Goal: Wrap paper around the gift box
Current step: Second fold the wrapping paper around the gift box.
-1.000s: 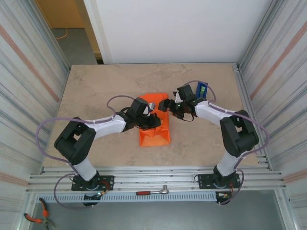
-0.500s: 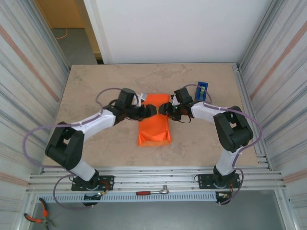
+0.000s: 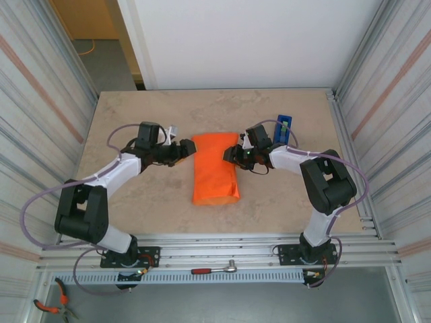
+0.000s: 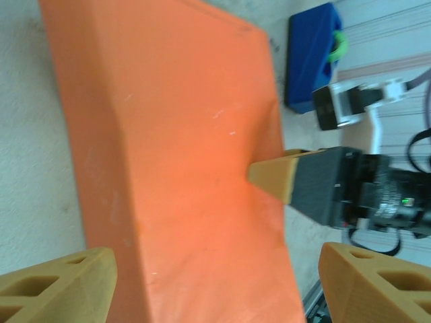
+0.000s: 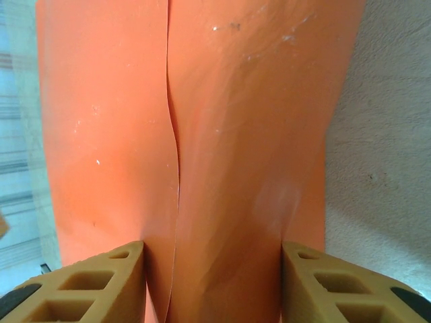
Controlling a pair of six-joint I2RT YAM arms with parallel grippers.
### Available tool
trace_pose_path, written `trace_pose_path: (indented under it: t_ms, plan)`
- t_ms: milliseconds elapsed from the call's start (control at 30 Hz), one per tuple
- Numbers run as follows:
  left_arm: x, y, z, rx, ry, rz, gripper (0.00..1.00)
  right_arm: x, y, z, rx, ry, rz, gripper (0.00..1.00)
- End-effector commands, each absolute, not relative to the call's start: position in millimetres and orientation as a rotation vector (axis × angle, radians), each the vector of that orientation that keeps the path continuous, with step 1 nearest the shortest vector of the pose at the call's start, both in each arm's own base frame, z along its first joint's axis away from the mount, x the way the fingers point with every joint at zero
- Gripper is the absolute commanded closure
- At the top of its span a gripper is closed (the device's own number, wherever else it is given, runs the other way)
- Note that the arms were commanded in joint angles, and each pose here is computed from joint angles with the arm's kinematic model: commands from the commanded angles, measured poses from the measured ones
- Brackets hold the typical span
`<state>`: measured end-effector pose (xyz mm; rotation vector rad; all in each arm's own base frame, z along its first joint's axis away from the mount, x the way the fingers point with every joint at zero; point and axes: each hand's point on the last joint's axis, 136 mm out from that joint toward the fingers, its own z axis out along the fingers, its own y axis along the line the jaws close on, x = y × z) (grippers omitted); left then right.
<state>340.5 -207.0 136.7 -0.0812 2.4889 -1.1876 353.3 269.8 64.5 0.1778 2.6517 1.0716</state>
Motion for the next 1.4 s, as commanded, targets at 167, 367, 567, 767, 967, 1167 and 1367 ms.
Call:
trace_pose_path:
  t_ms: [167, 367, 567, 767, 967, 1167, 1367]
  plan:
    - [338, -222, 112, 0.077, 2.54, -1.106, 0.2, 332, 259, 37, 0.246, 2.76, 1.005, 0.55]
    - [337, -232, 92, 0.137, 2.585, -1.047, 0.2, 332, 260, 35, 0.243, 2.763, 1.009, 0.56]
    - [334, -248, 84, 0.232, 2.588, -1.041, 0.19, 332, 261, 34, 0.24, 2.768, 1.011, 0.56]
    - [331, -245, 65, 0.229, 2.641, -0.983, 0.2, 331, 262, 35, 0.238, 2.767, 1.017, 0.56]
    - [318, -235, 39, 0.263, 2.749, -0.841, 0.21, 335, 267, 43, 0.23, 2.754, 1.054, 0.55]
    - [311, -223, 25, 0.252, 2.796, -0.752, 0.22, 357, 254, 79, 0.263, 2.681, 1.108, 0.42]
    - [308, -220, 19, 0.244, 2.814, -0.734, 0.23, 386, 204, 131, 0.358, 2.552, 1.078, 0.33]
